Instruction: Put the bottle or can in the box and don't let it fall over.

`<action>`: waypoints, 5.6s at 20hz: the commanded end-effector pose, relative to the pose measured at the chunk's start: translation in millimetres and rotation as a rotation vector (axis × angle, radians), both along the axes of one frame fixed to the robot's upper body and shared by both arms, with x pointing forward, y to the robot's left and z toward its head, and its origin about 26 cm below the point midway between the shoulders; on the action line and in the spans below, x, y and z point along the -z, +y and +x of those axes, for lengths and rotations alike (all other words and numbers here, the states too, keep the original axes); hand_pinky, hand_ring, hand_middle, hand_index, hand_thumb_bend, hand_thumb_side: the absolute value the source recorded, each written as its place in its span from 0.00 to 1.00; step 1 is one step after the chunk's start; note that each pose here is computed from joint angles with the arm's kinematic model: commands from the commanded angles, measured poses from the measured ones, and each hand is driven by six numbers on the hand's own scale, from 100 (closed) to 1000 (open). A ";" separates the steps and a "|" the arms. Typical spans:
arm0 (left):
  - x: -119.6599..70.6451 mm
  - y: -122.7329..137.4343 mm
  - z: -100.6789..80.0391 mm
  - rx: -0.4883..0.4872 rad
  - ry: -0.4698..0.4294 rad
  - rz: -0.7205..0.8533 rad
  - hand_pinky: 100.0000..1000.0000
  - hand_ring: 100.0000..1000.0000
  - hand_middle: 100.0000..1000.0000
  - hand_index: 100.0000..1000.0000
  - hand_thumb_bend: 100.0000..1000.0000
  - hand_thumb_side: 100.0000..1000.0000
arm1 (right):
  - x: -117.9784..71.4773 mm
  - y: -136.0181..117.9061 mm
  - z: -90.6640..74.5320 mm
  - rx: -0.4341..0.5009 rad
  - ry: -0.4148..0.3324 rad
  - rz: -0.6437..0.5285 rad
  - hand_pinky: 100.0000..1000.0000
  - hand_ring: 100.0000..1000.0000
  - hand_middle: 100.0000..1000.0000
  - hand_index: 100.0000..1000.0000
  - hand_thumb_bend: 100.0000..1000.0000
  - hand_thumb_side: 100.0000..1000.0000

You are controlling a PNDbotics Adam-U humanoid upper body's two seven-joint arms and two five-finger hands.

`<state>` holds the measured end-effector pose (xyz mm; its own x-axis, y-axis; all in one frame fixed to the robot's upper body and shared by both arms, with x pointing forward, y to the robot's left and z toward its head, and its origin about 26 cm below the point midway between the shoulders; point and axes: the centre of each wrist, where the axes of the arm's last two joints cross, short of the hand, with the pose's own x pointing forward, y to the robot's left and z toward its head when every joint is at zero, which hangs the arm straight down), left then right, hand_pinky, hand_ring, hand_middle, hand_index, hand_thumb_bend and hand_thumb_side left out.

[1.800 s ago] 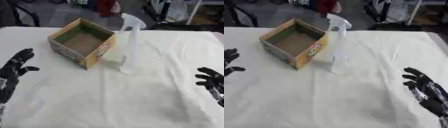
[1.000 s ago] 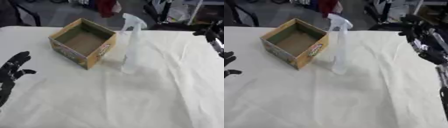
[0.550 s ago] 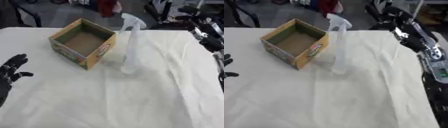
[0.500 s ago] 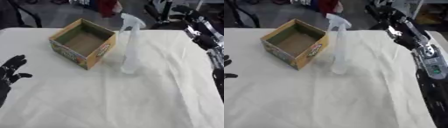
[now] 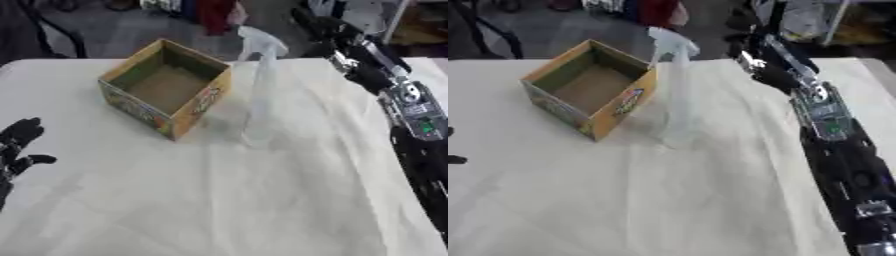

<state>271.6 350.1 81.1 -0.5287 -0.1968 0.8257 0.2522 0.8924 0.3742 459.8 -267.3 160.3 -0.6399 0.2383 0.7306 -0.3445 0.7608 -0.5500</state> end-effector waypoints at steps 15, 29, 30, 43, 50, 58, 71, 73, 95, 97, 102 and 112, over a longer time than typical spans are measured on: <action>-8.0 -3.7 5.4 0.039 -0.021 -0.006 0.70 1.00 0.96 1.00 0.41 1.00 | -5.6 20.9 12.0 -0.012 -0.019 -0.027 0.78 0.89 0.95 0.96 0.00 0.49; -8.1 -3.0 5.6 0.044 -0.020 -0.009 0.70 1.00 0.96 1.00 0.41 1.00 | -8.7 36.6 11.4 -0.060 -0.028 -0.020 0.78 0.89 0.94 0.96 0.00 0.48; -8.2 -3.0 5.6 0.044 -0.021 -0.010 0.70 1.00 0.96 1.00 0.41 1.00 | -8.9 37.1 11.2 -0.063 -0.029 -0.021 0.78 0.89 0.94 0.96 0.00 0.48; -8.7 -1.0 5.2 0.037 -0.022 -0.011 0.70 1.00 0.96 1.00 0.41 1.00 | -8.6 39.3 7.7 -0.093 -0.041 -0.033 0.78 0.89 0.94 0.96 0.00 0.48; -9.0 0.5 4.5 0.030 -0.024 -0.010 0.70 1.00 0.96 1.00 0.41 1.00 | 0.3 37.4 2.8 -0.105 -0.028 -0.045 0.78 0.89 0.94 0.96 0.00 0.48; -9.0 0.9 4.3 0.029 -0.025 -0.009 0.70 1.00 0.96 1.00 0.41 1.00 | -0.8 42.2 1.2 -0.119 -0.033 -0.042 0.78 0.89 0.94 0.96 0.00 0.48; -8.9 0.9 4.8 0.031 -0.023 -0.012 0.70 1.00 0.96 1.00 0.41 1.00 | -8.3 50.3 1.4 -0.133 -0.050 -0.023 0.80 0.89 0.95 0.95 0.00 0.48; -8.6 1.6 4.9 0.028 -0.021 -0.011 0.70 1.00 0.96 1.00 0.41 1.00 | -10.0 52.1 0.1 -0.147 -0.058 -0.023 0.80 0.89 0.95 0.95 0.00 0.48; -15.9 8.0 4.9 -0.032 -0.056 -0.036 0.70 1.00 0.96 1.00 0.40 1.00 | -5.0 64.9 4.5 -0.170 -0.038 -0.076 0.80 0.89 0.94 0.96 0.00 0.47; -17.0 9.1 4.9 -0.044 -0.063 -0.042 0.70 1.00 0.96 1.00 0.40 0.99 | -0.6 65.4 5.5 -0.162 -0.026 -0.085 0.79 0.89 0.94 0.96 0.00 0.47; -19.5 12.1 4.0 -0.072 -0.074 -0.054 0.70 1.00 0.95 1.00 0.40 0.98 | 5.4 65.1 7.0 -0.146 -0.015 -0.100 0.79 0.89 0.94 0.95 0.00 0.47; -21.5 13.2 3.4 -0.087 -0.081 -0.062 0.70 1.00 0.95 1.00 0.40 0.98 | 26.4 69.5 6.2 -0.128 0.031 -0.133 0.78 0.87 0.90 0.92 0.00 0.43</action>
<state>274.7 360.3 90.7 -0.5492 -0.1771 0.8167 0.1626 0.9360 0.3123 463.8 -198.9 124.5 -0.6309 0.2486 0.7349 -0.4694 0.6318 -0.6168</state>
